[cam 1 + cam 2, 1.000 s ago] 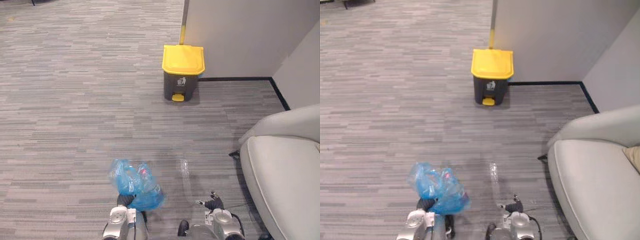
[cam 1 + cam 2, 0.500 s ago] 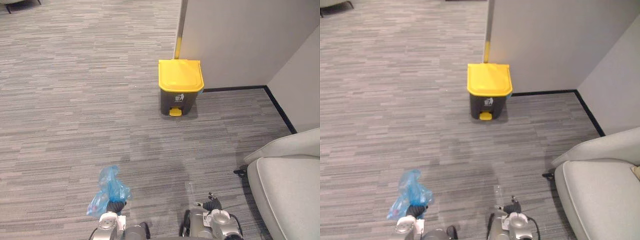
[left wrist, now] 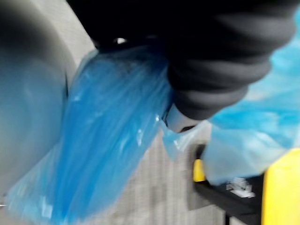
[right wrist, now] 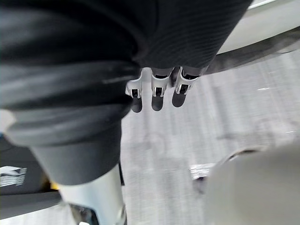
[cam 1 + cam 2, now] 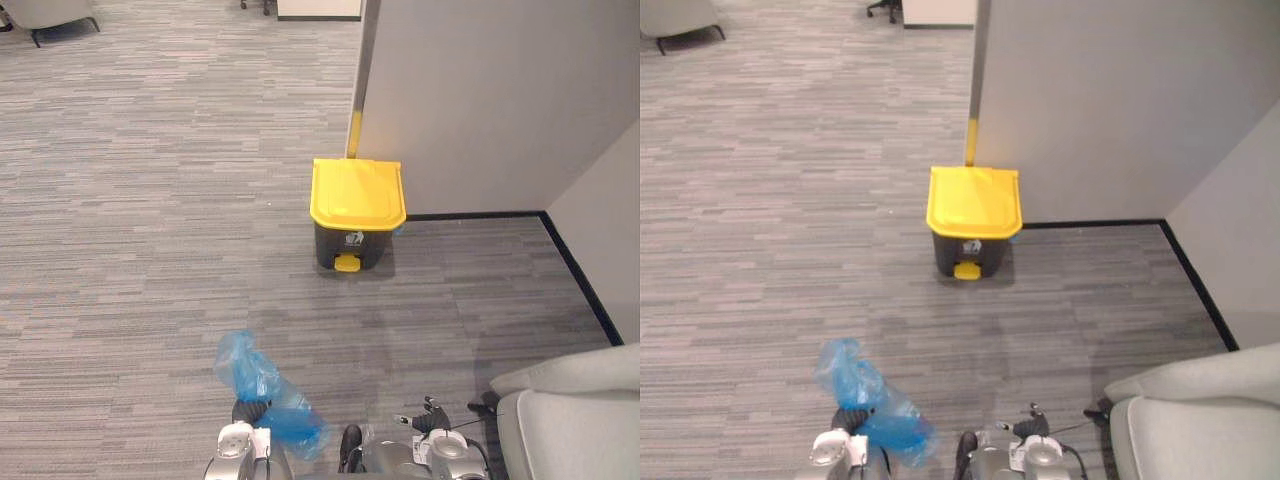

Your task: Gather rubbish on tea table into small bin, then transfer packed bag to large trash can.

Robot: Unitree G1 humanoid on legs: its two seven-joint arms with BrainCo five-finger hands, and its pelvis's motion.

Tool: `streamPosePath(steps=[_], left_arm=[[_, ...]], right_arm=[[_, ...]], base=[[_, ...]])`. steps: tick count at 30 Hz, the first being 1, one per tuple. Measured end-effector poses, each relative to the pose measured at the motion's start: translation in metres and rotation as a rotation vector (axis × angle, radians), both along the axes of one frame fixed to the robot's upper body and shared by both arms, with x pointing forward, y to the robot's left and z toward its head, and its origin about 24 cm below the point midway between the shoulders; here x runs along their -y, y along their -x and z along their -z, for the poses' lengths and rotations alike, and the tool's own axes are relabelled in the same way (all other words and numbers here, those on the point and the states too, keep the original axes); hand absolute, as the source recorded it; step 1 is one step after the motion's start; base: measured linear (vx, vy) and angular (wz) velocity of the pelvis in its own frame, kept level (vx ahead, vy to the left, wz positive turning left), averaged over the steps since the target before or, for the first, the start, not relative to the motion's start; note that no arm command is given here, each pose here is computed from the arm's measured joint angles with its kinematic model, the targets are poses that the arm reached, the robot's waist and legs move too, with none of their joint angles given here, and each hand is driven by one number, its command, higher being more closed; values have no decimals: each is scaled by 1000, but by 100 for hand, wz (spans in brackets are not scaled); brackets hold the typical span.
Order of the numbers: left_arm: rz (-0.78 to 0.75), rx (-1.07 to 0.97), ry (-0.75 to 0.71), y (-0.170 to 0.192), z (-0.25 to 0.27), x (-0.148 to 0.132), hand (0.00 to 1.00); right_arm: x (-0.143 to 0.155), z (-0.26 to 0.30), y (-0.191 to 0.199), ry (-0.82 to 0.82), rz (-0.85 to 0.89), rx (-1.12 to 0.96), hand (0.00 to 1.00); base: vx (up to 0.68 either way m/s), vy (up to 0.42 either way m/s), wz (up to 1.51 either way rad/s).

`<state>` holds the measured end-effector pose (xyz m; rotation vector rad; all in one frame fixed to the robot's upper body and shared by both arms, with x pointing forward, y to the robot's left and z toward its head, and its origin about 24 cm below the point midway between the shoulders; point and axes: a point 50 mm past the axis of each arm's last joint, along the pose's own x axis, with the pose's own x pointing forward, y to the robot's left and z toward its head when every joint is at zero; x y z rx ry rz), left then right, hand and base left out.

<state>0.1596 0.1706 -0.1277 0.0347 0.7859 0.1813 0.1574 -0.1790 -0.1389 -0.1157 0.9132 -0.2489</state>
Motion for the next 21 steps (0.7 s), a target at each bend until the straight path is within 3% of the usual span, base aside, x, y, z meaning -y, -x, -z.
streamPosePath(steps=[7,13,21], left_arm=[[18,-1,-27,-7,-1,-9,100],[57,-49,-61,7,4,-16,100],[41,-62,-112,7,4,-32,100]], right_arm=[[4,2,3,3,34,-23,0],[0,4,6,1,6,-31,0],[4,2,-1,22,-38,-31,0]], base=[[399,203,-4],[350,160,-27],[364,-96,17]])
